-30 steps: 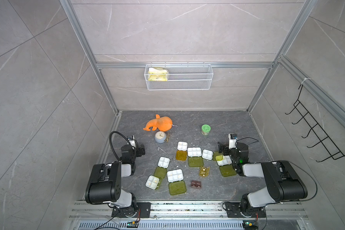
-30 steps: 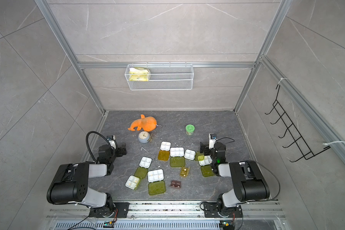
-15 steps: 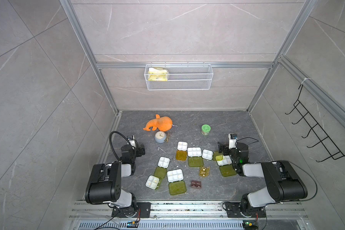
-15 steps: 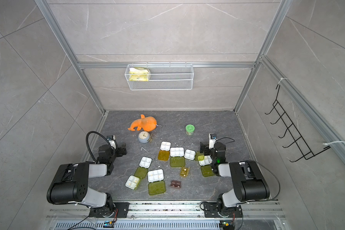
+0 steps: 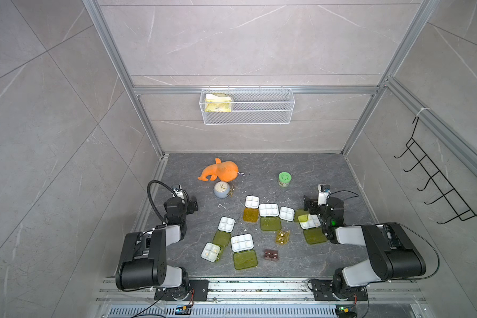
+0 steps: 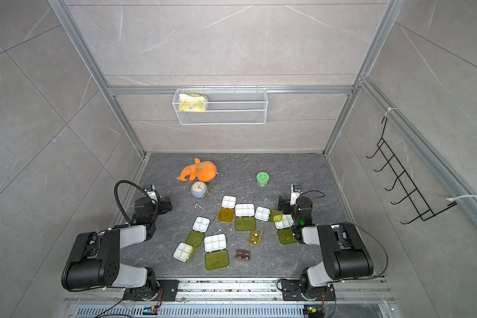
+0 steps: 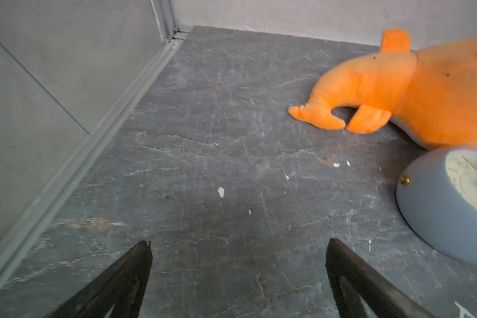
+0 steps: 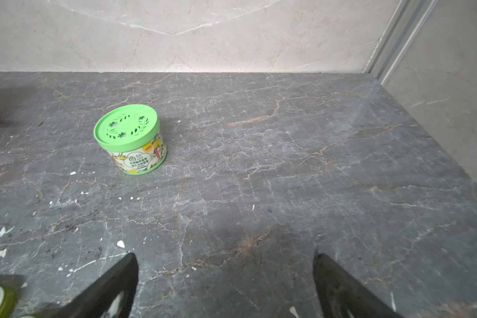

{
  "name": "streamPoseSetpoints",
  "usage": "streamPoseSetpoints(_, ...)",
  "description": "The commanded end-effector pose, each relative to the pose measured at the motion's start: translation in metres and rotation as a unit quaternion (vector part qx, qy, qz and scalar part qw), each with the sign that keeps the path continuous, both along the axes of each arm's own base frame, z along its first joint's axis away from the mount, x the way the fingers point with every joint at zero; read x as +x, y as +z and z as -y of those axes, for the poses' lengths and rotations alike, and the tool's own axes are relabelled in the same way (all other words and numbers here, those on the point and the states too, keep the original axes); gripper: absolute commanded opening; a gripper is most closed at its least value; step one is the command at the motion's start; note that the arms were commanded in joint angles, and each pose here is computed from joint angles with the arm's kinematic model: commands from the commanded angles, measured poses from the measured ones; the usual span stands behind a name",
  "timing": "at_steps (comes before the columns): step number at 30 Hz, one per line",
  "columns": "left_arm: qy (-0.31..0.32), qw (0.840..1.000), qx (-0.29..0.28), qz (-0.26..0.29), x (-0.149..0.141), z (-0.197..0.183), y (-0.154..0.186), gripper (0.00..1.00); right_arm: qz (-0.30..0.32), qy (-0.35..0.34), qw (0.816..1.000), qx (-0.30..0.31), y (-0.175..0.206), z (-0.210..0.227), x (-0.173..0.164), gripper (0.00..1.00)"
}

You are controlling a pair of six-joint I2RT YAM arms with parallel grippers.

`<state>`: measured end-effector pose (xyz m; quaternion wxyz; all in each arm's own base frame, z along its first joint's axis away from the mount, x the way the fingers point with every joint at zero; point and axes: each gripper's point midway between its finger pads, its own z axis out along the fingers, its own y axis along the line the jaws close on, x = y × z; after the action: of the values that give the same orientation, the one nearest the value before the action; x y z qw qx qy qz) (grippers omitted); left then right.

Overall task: Close pillboxes
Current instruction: Close the lid on the pillbox.

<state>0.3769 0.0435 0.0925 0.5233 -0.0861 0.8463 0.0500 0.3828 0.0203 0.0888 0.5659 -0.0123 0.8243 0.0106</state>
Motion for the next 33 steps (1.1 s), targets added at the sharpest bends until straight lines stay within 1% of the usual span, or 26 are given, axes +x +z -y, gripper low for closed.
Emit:
streamPoseSetpoints(1, 0.107, 0.994, -0.017, -0.019, -0.008, -0.03, 0.017, 1.0, 0.019, -0.023, 1.0, 0.006, 0.018, 0.007, 0.005, 0.99)
streamPoseSetpoints(2, 0.122, 0.992, -0.024, -0.028, -0.011, -0.033, 0.019, 1.0, 0.018, -0.026, 0.999, 0.006, 0.02, 0.008, 0.005, 0.99)
streamPoseSetpoints(8, 0.12, 0.99, -0.067, -0.015, -0.012, -0.025, 0.05, 1.0, 0.0, -0.036, 0.999, 0.006, 0.036, 0.012, 0.007, 0.99)
streamPoseSetpoints(10, 0.12, 0.989, -0.078, -0.024, -0.01, -0.023, 0.06, 1.0, -0.007, -0.036, 0.999, 0.007, 0.045, 0.011, 0.01, 1.0)
streamPoseSetpoints(13, 0.116, 0.988, -0.088, -0.052, -0.006, -0.02, 0.073, 1.0, 0.011, -0.065, 0.997, 0.032, 0.07, 0.019, 0.018, 1.0)
streamPoseSetpoints(16, 0.122, 0.984, -0.11, -0.077, -0.004, -0.017, 0.081, 1.0, 0.031, -0.095, 0.991, 0.085, 0.101, 0.027, 0.025, 1.0)
streamPoseSetpoints(18, 0.126, 0.978, -0.137, -0.089, -0.003, -0.012, 0.088, 1.0, 0.011, -0.113, 0.986, 0.123, 0.116, 0.032, 0.03, 1.0)
streamPoseSetpoints(22, 0.125, 0.97, -0.183, -0.105, -0.001, -0.002, 0.104, 1.0, -0.064, -0.121, 0.982, 0.134, 0.135, 0.03, 0.038, 1.0)
streamPoseSetpoints(24, 0.116, 0.967, -0.199, -0.111, -0.001, 0.004, 0.114, 1.0, -0.089, -0.123, 0.977, 0.151, 0.141, 0.027, 0.042, 1.0)
streamPoseSetpoints(26, 0.099, 0.964, -0.22, -0.109, -0.001, 0.013, 0.124, 1.0, -0.094, -0.101, 0.975, 0.175, 0.15, 0.016, 0.046, 1.0)
streamPoseSetpoints(28, 0.071, 0.962, -0.24, -0.109, -0.002, 0.025, 0.133, 1.0, -0.095, -0.087, 0.971, 0.201, 0.158, 0.008, 0.049, 1.0)
streamPoseSetpoints(32, -0.001, 0.951, -0.285, -0.12, -0.005, 0.055, 0.147, 1.0, -0.105, -0.041, 0.963, 0.244, 0.176, -0.015, 0.053, 0.99)
streamPoseSetpoints(33, -0.009, 0.948, -0.293, -0.122, -0.007, 0.059, 0.148, 1.0, -0.11, -0.036, 0.961, 0.251, 0.179, -0.019, 0.054, 0.99)
